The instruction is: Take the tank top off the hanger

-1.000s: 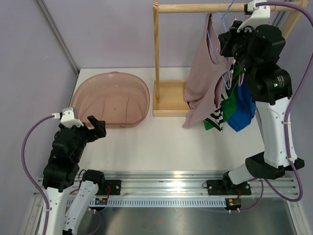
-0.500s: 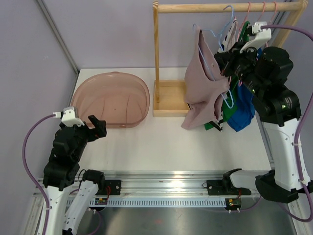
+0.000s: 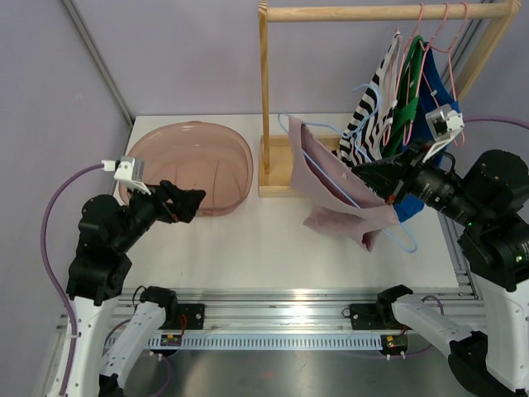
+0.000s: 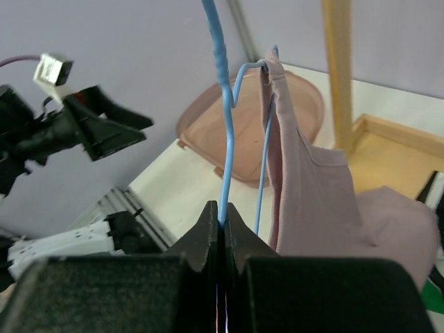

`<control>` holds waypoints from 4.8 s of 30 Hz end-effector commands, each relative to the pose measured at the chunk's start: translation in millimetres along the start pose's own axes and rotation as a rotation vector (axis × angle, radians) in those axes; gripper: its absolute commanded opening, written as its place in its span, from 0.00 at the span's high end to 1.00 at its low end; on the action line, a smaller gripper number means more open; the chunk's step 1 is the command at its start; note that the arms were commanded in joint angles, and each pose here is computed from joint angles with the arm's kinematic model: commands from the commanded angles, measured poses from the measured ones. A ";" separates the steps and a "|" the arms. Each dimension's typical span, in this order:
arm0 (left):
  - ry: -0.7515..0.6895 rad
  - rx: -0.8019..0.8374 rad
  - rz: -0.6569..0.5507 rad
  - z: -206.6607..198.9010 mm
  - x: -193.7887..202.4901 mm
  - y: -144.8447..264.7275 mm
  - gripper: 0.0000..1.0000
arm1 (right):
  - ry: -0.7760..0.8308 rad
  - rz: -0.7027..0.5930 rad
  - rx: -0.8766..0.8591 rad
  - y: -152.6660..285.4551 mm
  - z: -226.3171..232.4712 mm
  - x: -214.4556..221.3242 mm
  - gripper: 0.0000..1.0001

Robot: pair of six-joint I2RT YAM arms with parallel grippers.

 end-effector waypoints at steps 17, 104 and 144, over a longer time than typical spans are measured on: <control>-0.134 0.119 -0.126 -95.2 -55.6 -47.9 0.01 | -0.290 0.077 -0.295 -26.8 33.7 34.8 1.00; 0.049 0.234 0.311 -77.1 131.6 -29.0 0.85 | 0.003 -0.505 0.181 -19.7 -67.5 41.2 1.00; -0.071 0.035 0.373 -38.6 137.3 -16.0 0.01 | 0.110 -0.076 0.582 -181.6 -160.2 -73.6 0.49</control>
Point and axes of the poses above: each gripper's point midway between its finger pads, its own y axis back along the fingers, its own z axis along the line the jaws close on, x = y × z, the point moved 2 cm from there along y, back along the fingers, and after that the axes turned 2 degrees about y, right-handed, at the moved point
